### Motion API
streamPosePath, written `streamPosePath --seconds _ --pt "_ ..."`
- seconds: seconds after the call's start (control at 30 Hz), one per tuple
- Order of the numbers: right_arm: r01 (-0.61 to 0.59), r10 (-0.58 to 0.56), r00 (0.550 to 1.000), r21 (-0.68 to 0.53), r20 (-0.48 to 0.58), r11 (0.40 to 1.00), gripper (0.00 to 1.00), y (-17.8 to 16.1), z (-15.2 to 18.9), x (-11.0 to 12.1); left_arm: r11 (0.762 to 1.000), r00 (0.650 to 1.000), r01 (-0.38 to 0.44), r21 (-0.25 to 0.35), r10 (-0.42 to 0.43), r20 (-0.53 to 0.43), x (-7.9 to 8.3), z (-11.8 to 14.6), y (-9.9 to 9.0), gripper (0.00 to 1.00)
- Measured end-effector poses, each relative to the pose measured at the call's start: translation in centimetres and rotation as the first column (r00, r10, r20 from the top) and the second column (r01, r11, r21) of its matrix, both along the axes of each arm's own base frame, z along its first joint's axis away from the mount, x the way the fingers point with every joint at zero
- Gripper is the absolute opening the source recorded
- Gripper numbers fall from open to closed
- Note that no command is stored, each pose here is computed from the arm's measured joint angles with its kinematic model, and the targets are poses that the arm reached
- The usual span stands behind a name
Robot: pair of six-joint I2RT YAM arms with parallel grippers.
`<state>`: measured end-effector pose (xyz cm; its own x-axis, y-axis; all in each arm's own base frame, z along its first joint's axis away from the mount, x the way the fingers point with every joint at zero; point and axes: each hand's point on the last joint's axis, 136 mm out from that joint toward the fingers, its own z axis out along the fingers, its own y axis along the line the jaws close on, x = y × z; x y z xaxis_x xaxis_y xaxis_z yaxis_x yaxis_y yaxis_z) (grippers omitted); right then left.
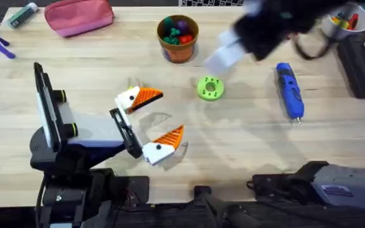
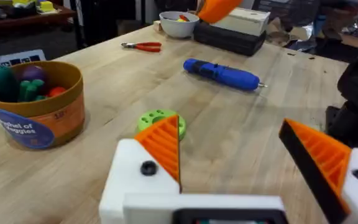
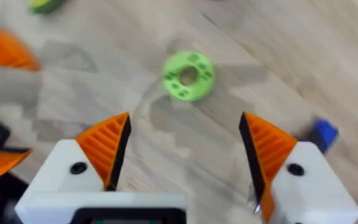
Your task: Pick up the gripper from the table and insert it into the empty holder that is missing its gripper. Then pick up a screw, insert it into the mounting hole, and use the screwdriver to tighten it. Finally, clean up the table by picking up the vegetable and placing it into the bucket.
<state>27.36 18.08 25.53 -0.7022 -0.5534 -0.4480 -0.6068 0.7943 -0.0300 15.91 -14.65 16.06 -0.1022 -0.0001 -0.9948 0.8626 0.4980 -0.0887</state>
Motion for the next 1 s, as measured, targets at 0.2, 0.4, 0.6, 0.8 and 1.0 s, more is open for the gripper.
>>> streamPosePath --seconds 0.2,0.4,0.6,0.8,1.0 --pt "0.407 -0.406 0.913 0.021 -0.032 0.913 0.992 -9.5 -1.8 0.0 1.0 1.0 0.0 0.0 0.0 0.0 0.0 0.0 0.0 0.985" --pt "0.65 -0.649 0.756 -0.019 -0.089 0.76 0.992 -16.7 -5.6 -1.3 1.0 1.0 0.0 0.0 0.0 0.0 0.0 0.0 0.0 0.985" --pt "0.753 -0.753 0.648 -0.054 -0.113 0.656 0.993 -20.7 -7.1 -1.6 1.0 1.0 0.0 0.0 0.0 0.0 0.0 0.0 0.0 0.985" --pt "0.769 -0.777 0.613 -0.118 -0.144 0.629 0.993 -21.8 -8.7 -1.4 1.0 1.0 0.0 0.0 0.0 0.0 0.0 0.0 0.0 0.985" --pt "0.759 -0.778 0.6 -0.174 -0.189 0.628 0.993 -21.9 -10.4 -1.2 1.0 1.0 0.0 0.0 0.0 0.0 0.0 0.0 0.0 0.985"
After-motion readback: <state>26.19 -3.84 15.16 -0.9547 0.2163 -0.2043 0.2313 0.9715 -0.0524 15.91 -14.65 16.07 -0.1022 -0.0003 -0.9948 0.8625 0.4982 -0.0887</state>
